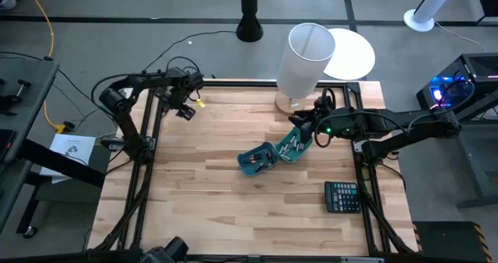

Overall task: Sort batteries
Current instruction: Put the black battery into the blue bin

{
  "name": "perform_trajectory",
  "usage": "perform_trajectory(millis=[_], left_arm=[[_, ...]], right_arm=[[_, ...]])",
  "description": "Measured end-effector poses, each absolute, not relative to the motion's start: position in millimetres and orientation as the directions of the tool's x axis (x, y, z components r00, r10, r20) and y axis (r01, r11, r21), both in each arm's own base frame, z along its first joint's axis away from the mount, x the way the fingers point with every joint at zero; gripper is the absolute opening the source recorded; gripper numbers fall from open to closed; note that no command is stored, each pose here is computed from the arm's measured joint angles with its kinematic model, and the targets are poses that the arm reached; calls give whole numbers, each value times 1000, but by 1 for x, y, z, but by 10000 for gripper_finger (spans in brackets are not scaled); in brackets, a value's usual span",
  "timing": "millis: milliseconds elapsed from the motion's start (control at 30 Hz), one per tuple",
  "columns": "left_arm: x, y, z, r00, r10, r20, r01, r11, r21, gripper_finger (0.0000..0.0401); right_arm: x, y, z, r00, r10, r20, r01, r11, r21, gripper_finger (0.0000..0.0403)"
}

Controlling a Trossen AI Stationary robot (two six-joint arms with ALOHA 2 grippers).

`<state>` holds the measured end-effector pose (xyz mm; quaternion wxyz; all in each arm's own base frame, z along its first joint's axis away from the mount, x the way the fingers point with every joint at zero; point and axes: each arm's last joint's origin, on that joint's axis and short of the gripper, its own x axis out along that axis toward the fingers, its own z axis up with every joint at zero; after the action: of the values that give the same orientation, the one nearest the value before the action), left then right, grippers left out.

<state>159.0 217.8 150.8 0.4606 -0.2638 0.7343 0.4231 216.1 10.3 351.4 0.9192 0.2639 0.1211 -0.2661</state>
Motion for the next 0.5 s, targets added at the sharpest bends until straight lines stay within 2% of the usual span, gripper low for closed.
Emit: perform_trajectory(millis=[167,333,500], left_arm=[[164,241,157,-416,-4,-909,-808,462,367,223],[152,263,157,-476,-145,-867,-806,466,365,223],[155,271,134,-532,-274,-801,-783,520,342,222]], right_arm=[[216,10,351,828,-426,-363,554,719,420,172],[216,10,351,828,-427,-364,554,722,415,172],[216,10,351,825,-426,-372,558,723,407,172]])
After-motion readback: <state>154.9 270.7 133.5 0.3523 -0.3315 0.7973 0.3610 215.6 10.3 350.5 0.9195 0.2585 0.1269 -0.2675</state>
